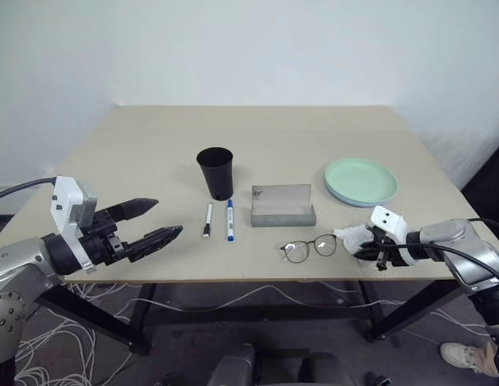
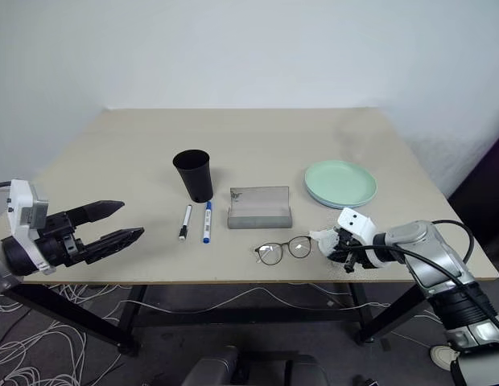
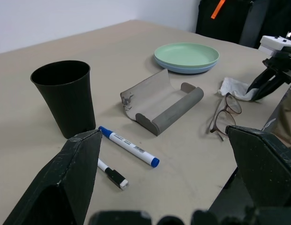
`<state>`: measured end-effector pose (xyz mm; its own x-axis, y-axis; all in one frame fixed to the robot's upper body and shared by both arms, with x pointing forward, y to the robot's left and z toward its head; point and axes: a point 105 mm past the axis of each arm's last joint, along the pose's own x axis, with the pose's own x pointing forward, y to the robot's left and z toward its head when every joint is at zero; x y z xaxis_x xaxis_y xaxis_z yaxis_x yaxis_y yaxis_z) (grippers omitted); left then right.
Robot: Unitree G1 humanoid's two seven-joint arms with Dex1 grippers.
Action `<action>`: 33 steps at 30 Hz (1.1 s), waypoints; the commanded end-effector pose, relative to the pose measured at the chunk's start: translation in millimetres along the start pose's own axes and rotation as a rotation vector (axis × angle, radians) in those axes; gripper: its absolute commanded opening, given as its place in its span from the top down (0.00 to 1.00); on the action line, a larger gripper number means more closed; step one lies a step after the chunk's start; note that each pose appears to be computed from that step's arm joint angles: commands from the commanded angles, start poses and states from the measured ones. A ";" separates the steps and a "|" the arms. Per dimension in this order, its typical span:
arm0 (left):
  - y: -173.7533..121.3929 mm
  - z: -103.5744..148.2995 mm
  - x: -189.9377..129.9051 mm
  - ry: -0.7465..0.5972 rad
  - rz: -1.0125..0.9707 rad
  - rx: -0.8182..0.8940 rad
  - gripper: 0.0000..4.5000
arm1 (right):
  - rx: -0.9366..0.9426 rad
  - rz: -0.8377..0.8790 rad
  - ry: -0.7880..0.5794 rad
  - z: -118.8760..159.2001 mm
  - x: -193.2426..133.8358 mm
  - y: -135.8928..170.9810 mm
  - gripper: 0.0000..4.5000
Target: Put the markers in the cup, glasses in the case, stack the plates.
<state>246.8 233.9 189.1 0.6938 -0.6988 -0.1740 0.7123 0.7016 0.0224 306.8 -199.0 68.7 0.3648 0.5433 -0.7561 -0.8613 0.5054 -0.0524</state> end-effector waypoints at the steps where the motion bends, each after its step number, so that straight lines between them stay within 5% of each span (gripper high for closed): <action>1: -2.4 10.5 0.1 -0.017 -0.010 0.051 0.00 | -0.038 -0.047 -0.007 7.8 -6.7 -9.7 1.00; 16: 0.1 9.7 1.9 -0.014 -0.012 0.057 0.00 | -0.185 -0.170 -0.180 80.5 -64.8 -61.2 1.00; 24: 2.6 10.9 5.7 -0.024 -0.004 0.061 0.00 | -0.200 -0.432 -0.184 107.3 -22.7 -110.3 1.00; 33: -0.1 11.2 1.0 -0.031 0.025 0.057 0.00 | -0.227 -0.621 -0.127 119.8 8.0 -130.7 1.00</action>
<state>251.3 232.0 185.5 0.7015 -0.6897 -0.1796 0.7046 0.7089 0.0296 456.4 -178.4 128.1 0.7950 0.3139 -0.5191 -0.5879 0.6096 -0.5317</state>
